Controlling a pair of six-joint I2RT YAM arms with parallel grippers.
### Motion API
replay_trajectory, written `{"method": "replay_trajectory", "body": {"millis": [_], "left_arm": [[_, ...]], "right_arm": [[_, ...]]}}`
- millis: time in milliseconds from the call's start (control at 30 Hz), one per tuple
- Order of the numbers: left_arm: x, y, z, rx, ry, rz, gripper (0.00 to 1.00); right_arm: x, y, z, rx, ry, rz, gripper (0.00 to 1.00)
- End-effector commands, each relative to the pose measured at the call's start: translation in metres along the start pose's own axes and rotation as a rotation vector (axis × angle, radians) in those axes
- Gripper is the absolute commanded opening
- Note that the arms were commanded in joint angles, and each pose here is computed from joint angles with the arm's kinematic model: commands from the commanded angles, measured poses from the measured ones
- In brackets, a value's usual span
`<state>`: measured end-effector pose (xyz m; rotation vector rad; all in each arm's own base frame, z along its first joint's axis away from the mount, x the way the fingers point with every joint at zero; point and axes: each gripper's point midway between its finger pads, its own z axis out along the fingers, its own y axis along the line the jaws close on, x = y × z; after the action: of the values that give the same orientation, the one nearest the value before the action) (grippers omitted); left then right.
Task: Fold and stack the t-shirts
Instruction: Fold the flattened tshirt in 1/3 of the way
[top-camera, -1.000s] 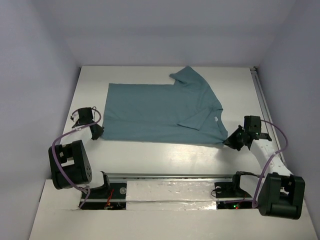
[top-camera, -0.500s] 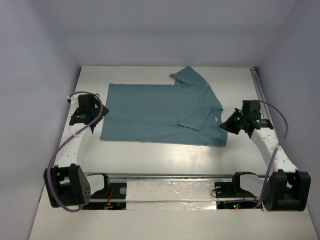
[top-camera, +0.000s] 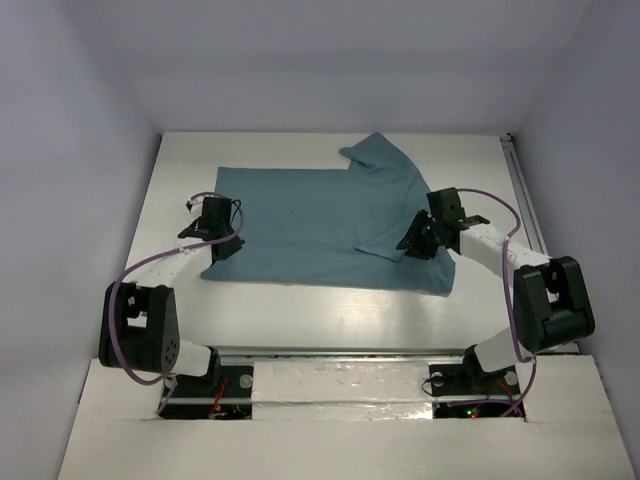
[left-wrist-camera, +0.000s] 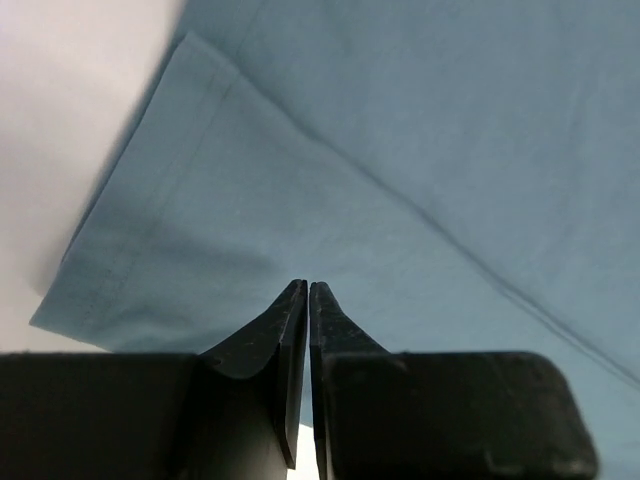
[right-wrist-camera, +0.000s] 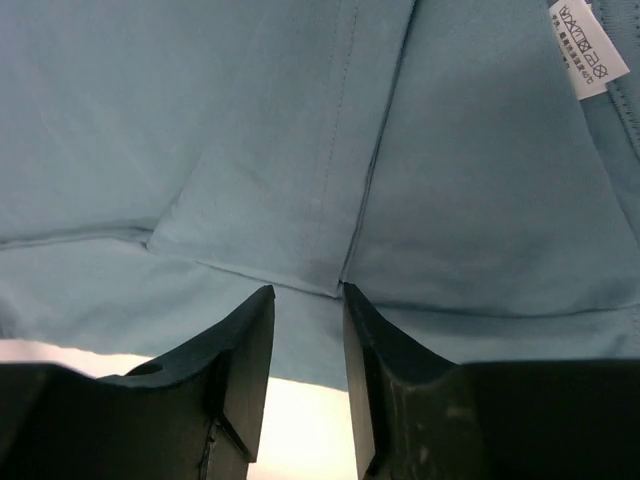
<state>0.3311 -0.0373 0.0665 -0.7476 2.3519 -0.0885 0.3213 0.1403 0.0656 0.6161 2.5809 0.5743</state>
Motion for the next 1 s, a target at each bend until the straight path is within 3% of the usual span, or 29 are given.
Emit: {"method": "replay_trajectory", "body": {"millis": [0,133,433,533,700,967], "left_arm": [[0.005,0.003,0.008,0.002,-0.007,-0.007,0.03],[0.014,0.009,0.013,-0.013,0.014,0.002,0.04],[0.021,0.015,0.017,-0.034,0.025,0.01,0.04],[0.023,0.019,0.017,-0.042,0.028,0.018,0.03],[0.027,0.026,0.016,-0.06,0.027,0.03,0.03],[0.03,0.033,0.011,-0.071,0.024,0.037,0.02]], "right_arm": [[-0.007,0.0,0.01,0.014,-0.048,-0.003,0.37],[-0.001,-0.005,0.019,0.023,-0.023,0.005,0.3],[0.012,-0.005,0.031,0.035,0.017,0.004,0.32],[0.014,-0.005,0.035,0.034,0.031,0.005,0.24],[0.004,0.003,0.028,0.042,0.003,-0.019,0.0],[-0.024,0.034,0.028,0.034,-0.031,-0.089,0.0]]}}
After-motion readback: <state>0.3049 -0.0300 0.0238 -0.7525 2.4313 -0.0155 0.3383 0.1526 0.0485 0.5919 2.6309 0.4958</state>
